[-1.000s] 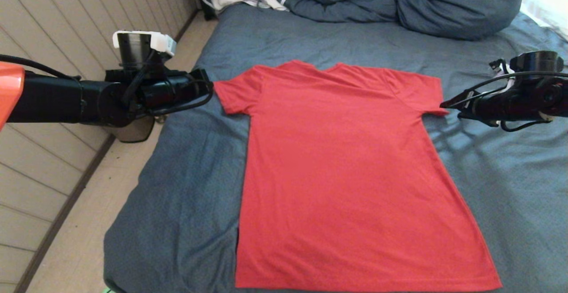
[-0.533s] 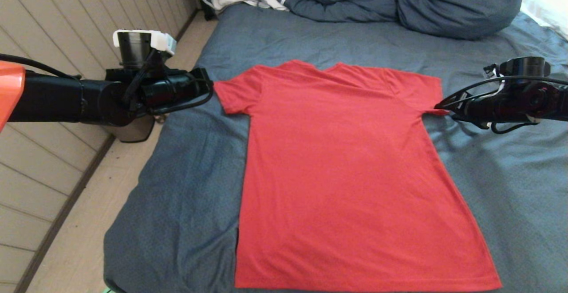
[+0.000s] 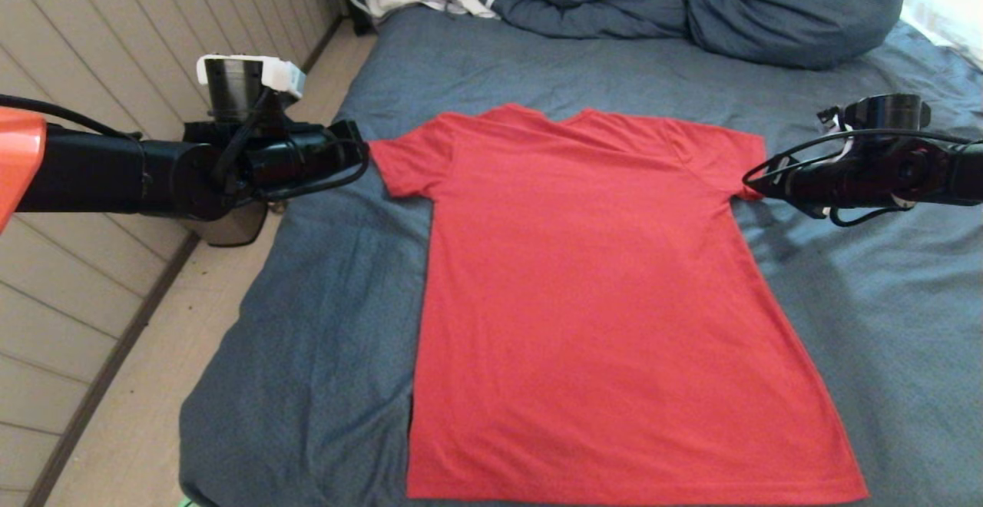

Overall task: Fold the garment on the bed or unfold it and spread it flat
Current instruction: Fold the red T-shirt

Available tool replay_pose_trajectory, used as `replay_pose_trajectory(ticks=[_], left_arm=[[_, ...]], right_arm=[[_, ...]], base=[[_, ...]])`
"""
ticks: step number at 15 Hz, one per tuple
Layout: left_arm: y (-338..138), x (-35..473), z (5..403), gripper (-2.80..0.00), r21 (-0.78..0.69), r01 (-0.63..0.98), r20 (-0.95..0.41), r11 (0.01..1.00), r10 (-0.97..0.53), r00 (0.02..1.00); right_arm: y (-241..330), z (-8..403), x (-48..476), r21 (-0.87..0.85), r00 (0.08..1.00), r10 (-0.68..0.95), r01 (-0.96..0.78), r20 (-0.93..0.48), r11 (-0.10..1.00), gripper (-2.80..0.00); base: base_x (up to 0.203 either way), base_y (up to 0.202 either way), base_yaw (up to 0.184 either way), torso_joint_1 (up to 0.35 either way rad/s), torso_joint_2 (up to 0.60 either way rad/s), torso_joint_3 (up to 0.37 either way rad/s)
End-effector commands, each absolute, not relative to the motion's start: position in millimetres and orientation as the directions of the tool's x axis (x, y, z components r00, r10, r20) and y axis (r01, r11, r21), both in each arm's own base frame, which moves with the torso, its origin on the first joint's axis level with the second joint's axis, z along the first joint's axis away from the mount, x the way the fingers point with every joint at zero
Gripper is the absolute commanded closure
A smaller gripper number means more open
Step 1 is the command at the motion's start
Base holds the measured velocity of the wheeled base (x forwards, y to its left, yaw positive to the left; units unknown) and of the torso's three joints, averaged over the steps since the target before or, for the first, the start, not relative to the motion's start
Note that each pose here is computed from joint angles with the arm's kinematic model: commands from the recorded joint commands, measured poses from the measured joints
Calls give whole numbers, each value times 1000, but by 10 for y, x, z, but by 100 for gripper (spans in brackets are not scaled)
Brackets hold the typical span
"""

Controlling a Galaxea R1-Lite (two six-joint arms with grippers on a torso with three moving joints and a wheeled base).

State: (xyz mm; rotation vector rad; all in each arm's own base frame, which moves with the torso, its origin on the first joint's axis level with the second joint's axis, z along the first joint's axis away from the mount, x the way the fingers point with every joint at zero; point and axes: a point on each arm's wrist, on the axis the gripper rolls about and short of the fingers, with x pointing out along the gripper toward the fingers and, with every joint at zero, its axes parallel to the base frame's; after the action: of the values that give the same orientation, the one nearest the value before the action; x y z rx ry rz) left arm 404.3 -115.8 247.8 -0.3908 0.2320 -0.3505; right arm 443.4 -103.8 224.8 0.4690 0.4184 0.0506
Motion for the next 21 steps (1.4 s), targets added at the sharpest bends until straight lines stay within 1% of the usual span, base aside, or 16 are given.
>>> replay_pose_trajectory(ticks=[1, 4, 6, 8, 10, 16, 18, 20, 21], left_arm=[[-1130, 4045, 2480, 0, -413, 282, -152, 866, -370, 916], [-1105, 4041, 2493, 0, -415, 277, -149, 866, -366, 919], [-1098, 4039, 2501, 0, -416, 277, -147, 866, -364, 920], [-1093, 4045, 2509, 0, -412, 281, -135, 867, -363, 922], [-1093, 4042, 2507, 0, -410, 286, -125, 866, -364, 923], [-1005, 4089, 2423, 0, -411, 262, -137, 873, -343, 929], [-1000, 4097, 2407, 0, -412, 259, -141, 874, -342, 929], [-1004, 4111, 2370, 0, -413, 256, -150, 874, -343, 927], [-1005, 4115, 2358, 0, -413, 255, -154, 874, -343, 927]], right_arm=[[-1026, 2333, 4433, 447, 923, 144, 33, -356, 894, 0], [-859, 2475, 4405, 438, 930, 167, -7, -326, 899, 0], [-558, 2543, 4426, 412, 936, 170, -30, -307, 911, 0], [-240, 2602, 4486, 355, 963, 103, -8, -250, 935, 0], [73, 2630, 4501, 309, 970, 122, -52, -211, 950, 0], [773, 2618, 4412, 275, 942, 254, -191, -217, 942, 0], [889, 2522, 4388, 232, 928, 276, -219, -249, 948, 0], [899, 2469, 4397, 209, 928, 261, -209, -265, 955, 0], [891, 2443, 4407, 209, 928, 256, -202, -273, 957, -280]], base=[[0, 0, 0, 0, 0, 0], [0, 0, 0, 0, 0, 0], [0, 0, 0, 0, 0, 0], [0, 0, 0, 0, 0, 0], [0, 0, 0, 0, 0, 0], [0, 0, 0, 0, 0, 0], [0, 0, 0, 0, 0, 0], [0, 0, 0, 0, 0, 0], [0, 0, 0, 0, 0, 0]])
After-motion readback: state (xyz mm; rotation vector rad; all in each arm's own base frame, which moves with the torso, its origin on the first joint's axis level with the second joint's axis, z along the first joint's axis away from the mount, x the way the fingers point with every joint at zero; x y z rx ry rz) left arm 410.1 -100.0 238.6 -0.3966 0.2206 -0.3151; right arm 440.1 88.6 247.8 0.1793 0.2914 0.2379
